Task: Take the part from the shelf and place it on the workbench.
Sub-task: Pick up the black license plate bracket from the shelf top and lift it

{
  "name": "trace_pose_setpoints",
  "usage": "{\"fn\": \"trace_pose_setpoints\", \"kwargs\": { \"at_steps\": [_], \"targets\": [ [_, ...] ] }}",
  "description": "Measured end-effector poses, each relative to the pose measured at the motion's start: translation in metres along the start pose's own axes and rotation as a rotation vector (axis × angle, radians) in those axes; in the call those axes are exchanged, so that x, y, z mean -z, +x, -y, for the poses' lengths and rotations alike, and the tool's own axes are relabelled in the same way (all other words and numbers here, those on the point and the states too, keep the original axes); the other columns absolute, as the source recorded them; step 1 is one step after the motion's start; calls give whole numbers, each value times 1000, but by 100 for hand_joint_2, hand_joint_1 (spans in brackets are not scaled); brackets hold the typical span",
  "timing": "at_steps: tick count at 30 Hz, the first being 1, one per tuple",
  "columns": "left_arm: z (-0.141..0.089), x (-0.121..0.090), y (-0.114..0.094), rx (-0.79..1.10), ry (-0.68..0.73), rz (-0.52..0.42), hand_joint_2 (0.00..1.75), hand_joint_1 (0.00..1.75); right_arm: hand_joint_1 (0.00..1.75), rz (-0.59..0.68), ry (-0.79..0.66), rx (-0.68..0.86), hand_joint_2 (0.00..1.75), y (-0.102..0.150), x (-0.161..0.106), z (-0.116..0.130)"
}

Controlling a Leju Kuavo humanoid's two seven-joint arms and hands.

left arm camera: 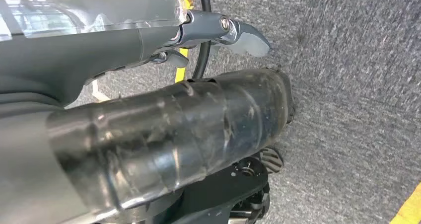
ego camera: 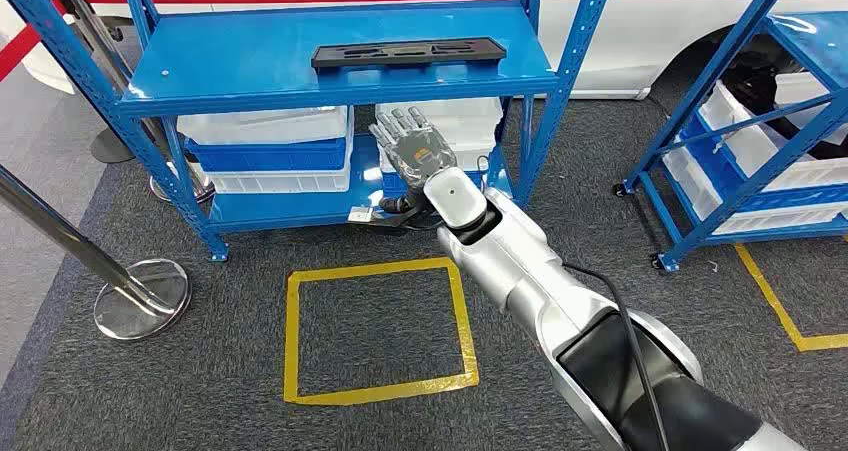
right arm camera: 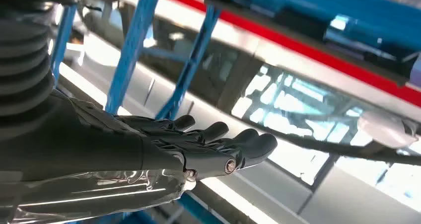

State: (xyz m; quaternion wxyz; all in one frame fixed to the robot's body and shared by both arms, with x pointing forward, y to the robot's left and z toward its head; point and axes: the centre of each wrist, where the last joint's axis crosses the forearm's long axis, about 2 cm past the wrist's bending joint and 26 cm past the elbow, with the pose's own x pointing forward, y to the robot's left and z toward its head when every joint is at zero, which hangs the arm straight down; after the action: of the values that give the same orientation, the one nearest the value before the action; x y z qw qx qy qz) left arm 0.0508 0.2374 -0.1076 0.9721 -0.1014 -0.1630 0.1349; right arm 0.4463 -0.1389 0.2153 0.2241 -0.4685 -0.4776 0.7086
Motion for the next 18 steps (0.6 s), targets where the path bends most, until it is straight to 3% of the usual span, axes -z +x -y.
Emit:
{"fn": "trace_pose_setpoints", "kwargs": {
  "at_steps": [9,18],
  "targets": [
    [0,1,4,29,61,25,0,0,0,-61,50,74,0,-13,6,17],
    [-3,1,5,68,168,-13,0,0,0,-60,82,96,0,-13,7,18]
  ]
}}
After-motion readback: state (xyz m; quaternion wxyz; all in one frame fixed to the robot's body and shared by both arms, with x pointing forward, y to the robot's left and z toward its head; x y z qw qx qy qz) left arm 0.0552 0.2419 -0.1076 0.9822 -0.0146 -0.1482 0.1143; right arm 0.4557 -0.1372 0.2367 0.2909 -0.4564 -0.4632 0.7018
